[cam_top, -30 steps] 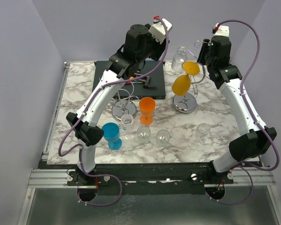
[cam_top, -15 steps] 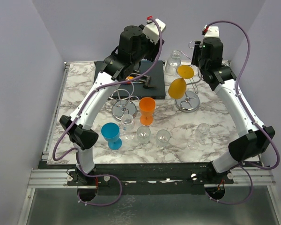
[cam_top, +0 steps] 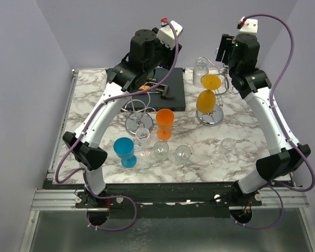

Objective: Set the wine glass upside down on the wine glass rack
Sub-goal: Adjust the wine rack at the center of the board.

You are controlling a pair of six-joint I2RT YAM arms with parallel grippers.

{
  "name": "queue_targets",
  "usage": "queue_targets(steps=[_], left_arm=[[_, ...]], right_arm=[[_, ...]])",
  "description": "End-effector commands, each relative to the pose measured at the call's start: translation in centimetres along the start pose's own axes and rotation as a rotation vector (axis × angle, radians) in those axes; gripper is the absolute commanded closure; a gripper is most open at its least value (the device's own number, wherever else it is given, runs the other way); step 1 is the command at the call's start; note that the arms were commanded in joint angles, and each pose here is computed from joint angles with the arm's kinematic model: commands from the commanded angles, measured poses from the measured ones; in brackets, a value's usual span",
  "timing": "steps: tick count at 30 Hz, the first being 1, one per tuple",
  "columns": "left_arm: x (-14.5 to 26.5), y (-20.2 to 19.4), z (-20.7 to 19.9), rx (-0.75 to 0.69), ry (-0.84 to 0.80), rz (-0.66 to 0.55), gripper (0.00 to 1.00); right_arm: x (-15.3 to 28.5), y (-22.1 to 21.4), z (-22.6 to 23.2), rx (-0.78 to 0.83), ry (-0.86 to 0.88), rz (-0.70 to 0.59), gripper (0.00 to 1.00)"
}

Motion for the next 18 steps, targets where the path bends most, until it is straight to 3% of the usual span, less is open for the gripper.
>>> queue_targets(steps=[1,9,18], left_arm=[[1.8,2.1,0.9,0.023,0.013,-0.058,0.38],[2.5,2.4,0.8,0.03,0.002,-0.066,0.37],[3.4,2.0,0.1,0.042,-0.034,-0.058,0.37]], right_arm=[[1.0,3.2,-0.1,-0.031,-0.007,-0.077,0.27],[1.5,6.7,-1.8,-0.02,-0.026,-0.117,0.21],[-4.2,4.9,-6.8,-0.08,-0.03,0.045,0.22]])
Point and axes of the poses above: each gripper's point midway between its finger pads, its own x axis back along the fingers, its own z axis along the line the jaws close on, y = z × x, the point moved 1 cm from there along x, back along the fingers, and after that the axes turned 9 degrees about -x, right-handed, at the moved point
